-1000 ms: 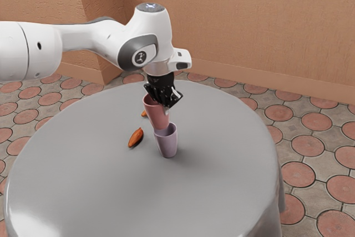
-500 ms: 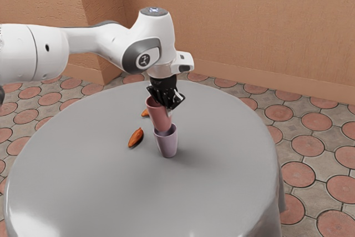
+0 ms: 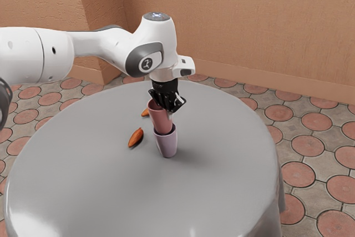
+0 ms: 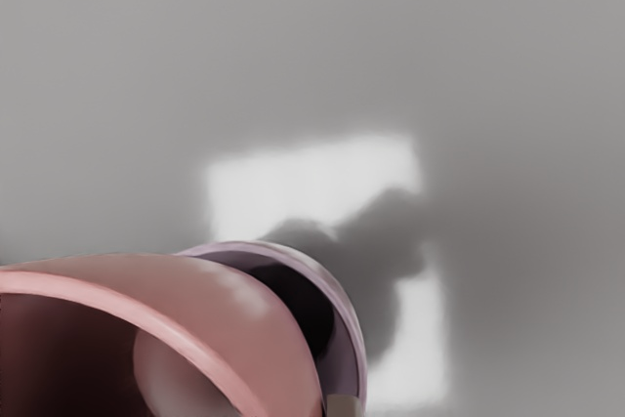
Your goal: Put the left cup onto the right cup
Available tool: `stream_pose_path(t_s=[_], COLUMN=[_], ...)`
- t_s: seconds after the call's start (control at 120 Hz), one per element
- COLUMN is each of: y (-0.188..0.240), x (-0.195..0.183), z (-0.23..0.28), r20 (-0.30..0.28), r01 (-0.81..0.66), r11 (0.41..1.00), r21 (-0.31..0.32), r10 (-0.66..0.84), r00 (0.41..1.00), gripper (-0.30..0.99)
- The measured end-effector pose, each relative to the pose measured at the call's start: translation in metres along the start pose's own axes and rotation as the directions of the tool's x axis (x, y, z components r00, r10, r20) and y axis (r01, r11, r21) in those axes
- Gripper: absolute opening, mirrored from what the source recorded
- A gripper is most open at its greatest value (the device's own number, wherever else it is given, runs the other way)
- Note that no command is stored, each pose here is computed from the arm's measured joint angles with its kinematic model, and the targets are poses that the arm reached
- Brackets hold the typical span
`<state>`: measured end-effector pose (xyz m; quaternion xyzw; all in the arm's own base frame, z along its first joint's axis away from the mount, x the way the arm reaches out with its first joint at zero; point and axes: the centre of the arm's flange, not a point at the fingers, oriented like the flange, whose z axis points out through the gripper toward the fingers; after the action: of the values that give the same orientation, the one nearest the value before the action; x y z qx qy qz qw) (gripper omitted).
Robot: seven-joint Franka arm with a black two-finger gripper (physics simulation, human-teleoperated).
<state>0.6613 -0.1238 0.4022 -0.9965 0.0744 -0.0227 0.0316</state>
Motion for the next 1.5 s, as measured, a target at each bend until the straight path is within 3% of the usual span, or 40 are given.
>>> stream_pose_path(t_s=[0.358,0.583,0.808,1.2,1.5], y=[-0.001,0.002,0.002,0.004,0.025], x=[0.004,0.005,0.006,0.007,-0.002], z=[0.015,0.016,0.018,0.016,-0.039], r20=[0.01,-0.003,-0.005,-0.016,-0.087], r01=[-0.009,-0.011,-0.011,-0.011,-0.033], r11=[1.0,1.0,1.0,1.0,0.999], r21=[0.006,-0.001,-0.004,-0.009,0.002], r10=[0.009,0.011,0.011,0.011,0.033], r00=[1.0,1.0,1.0,1.0,0.996], gripper=[-0.09,0.37,0.57,0.66,0.69])
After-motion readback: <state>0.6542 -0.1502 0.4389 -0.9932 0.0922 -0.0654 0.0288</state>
